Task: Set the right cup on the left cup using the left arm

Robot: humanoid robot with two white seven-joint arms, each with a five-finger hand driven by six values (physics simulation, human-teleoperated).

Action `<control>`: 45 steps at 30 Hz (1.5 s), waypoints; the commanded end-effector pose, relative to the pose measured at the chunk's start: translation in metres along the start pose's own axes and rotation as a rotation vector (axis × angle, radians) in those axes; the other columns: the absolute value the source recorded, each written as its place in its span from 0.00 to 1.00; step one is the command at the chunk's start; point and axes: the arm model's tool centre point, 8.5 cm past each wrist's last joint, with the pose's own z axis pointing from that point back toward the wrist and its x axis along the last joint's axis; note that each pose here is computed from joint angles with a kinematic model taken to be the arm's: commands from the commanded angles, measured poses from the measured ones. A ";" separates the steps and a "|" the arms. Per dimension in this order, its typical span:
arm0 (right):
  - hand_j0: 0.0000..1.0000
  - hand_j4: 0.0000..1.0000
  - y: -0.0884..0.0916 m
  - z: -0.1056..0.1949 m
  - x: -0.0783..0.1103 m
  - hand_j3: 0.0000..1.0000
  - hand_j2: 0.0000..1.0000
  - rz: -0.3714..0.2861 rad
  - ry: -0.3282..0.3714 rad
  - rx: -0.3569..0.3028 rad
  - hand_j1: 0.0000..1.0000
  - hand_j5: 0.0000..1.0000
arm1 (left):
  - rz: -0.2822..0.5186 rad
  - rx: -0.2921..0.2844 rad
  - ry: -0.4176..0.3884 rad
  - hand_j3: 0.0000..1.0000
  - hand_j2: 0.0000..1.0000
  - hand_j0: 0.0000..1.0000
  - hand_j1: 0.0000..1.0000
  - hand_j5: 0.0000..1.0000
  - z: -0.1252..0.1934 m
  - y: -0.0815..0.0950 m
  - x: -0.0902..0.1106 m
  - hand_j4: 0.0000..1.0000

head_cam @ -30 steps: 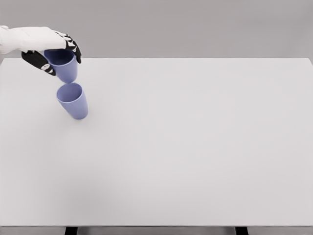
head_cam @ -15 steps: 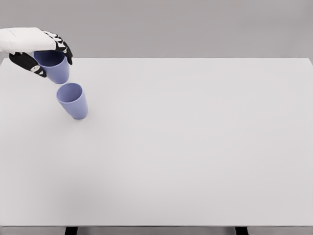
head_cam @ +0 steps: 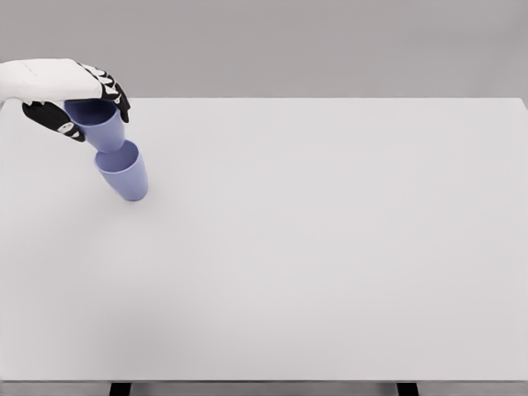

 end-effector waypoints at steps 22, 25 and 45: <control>1.00 1.00 0.000 0.000 0.000 1.00 1.00 0.000 0.000 0.000 1.00 1.00 | -0.028 0.014 -0.030 0.63 0.63 0.63 0.63 0.63 0.009 0.006 0.015 0.63; 1.00 1.00 0.000 0.000 0.000 1.00 1.00 0.000 0.000 0.000 1.00 1.00 | -0.030 0.015 -0.029 0.63 0.63 0.63 0.63 0.63 0.008 0.007 0.015 0.63; 1.00 1.00 0.000 0.000 0.000 1.00 1.00 0.000 0.000 0.000 1.00 1.00 | -0.025 -0.006 -0.029 0.63 0.63 0.63 0.63 0.63 0.002 -0.001 0.016 0.63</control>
